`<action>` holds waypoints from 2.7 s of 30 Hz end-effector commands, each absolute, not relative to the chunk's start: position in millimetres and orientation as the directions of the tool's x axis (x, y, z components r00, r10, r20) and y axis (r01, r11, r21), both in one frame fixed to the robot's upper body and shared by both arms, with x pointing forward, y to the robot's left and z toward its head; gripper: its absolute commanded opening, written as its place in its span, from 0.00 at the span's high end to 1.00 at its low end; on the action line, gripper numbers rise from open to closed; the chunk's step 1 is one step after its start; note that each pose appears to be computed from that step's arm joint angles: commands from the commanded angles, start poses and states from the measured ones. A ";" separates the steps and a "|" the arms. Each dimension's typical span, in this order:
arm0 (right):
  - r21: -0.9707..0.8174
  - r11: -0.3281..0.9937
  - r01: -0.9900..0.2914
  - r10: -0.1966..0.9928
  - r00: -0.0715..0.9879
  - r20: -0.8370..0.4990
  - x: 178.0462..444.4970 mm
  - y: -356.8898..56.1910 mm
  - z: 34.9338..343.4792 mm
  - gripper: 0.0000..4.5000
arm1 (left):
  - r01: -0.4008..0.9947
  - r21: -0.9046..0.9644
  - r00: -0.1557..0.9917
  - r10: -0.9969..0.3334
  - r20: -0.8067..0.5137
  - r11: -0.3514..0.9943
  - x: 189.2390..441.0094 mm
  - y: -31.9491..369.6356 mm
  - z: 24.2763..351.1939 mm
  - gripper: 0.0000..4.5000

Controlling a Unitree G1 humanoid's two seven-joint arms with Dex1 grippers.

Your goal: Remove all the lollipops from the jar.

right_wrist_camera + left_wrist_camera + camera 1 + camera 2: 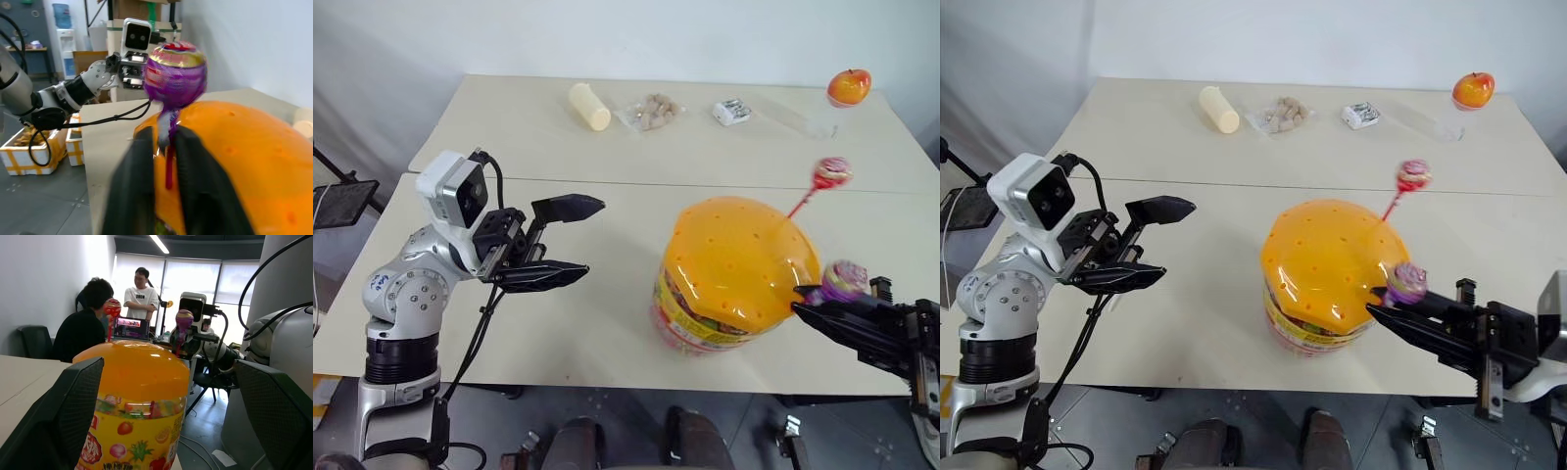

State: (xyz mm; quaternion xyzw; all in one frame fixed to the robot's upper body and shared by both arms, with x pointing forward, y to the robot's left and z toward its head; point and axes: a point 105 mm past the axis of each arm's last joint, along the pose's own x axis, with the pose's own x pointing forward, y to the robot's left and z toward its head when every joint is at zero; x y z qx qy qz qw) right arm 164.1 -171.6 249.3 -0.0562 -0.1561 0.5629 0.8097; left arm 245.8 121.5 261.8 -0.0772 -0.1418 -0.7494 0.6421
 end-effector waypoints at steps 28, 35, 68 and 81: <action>-0.135 0.989 -0.059 0.002 0.922 -0.386 220.3 -404.0 189.4 0.99 | 0.961 0.235 -0.215 -0.934 0.284 -0.149 231.1 110.3 263.3 0.00; -0.230 0.934 -0.275 0.089 0.799 -0.595 223.2 -401.7 136.6 0.99 | 0.960 0.252 -0.188 -0.951 0.247 -0.124 225.0 110.5 261.9 0.00; -0.101 0.483 -0.870 0.863 0.453 0.222 229.3 -208.7 283.7 0.19 | 0.997 0.067 0.000 -0.879 0.477 0.037 245.9 129.0 270.9 0.00; -0.051 0.390 -0.919 0.898 0.368 0.240 234.3 -191.3 287.7 0.46 | 0.998 0.046 -0.066 -0.881 0.469 -0.050 236.9 123.1 270.7 0.00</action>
